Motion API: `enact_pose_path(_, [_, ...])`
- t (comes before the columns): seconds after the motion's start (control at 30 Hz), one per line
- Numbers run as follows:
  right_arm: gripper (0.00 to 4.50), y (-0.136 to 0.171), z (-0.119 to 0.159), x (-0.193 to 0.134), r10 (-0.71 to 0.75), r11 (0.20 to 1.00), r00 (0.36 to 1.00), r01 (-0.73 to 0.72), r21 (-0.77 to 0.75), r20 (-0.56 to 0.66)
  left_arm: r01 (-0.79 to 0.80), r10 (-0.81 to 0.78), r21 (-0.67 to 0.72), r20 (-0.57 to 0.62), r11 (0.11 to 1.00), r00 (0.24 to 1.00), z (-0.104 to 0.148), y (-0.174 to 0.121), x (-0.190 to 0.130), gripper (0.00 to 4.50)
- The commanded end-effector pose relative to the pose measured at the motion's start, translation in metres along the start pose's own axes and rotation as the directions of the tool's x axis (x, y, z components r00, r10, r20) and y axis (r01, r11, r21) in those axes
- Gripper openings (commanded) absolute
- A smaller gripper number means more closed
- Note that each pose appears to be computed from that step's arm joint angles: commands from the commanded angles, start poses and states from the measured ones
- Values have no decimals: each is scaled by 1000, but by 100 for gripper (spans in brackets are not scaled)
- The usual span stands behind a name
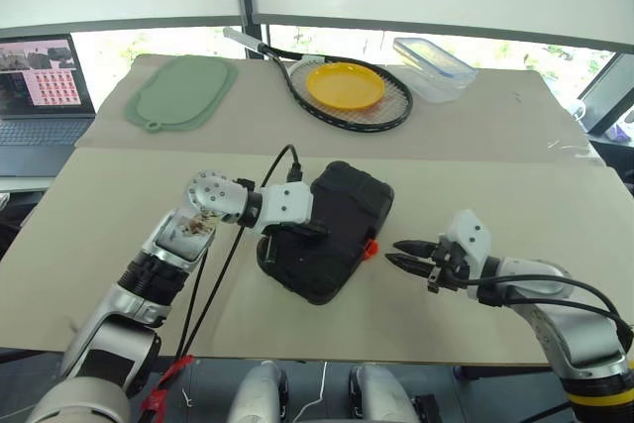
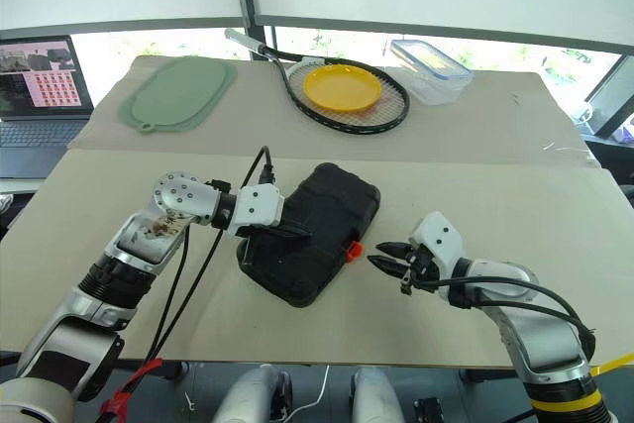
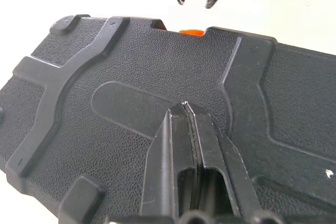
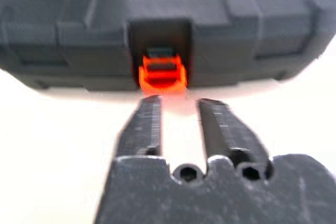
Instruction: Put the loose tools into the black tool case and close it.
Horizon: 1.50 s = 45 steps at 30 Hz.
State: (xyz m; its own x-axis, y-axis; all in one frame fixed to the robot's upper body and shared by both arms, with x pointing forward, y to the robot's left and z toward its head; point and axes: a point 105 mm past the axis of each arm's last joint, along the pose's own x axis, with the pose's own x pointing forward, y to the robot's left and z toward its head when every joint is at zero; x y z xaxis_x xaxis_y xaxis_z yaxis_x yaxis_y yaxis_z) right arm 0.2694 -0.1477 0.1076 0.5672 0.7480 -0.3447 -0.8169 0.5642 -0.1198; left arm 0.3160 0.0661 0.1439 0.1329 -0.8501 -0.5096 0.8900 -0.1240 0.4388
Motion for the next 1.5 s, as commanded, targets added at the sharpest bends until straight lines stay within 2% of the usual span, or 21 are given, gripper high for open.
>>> enact_pose_path(0.03, [235,3,6,11,1,1000,999,-1,5,42,43,-45,-43,-63,998,997,-18,-12,5,0])
enact_pose_path(0.63, [235,3,8,32,31,999,997,-33,20,73,37,-39,-37,-76,999,996,-18,-8,1,0])
enact_pose_path(0.73, [168,5,11,31,38,999,996,-40,16,84,35,-38,-39,-76,999,996,-18,-8,1,0])
enact_pose_path(0.77, [132,5,12,30,39,999,996,-41,13,86,34,-37,-39,-77,999,996,-18,-8,1,0])
enact_pose_path(0.8, [125,5,13,29,40,999,995,-41,11,88,34,-37,-39,-77,999,996,-18,-8,1,0])
enact_pose_path(1.5, [125,9,29,13,38,998,995,-33,-60,96,36,-38,-37,-69,999,997,-19,-6,5,0])
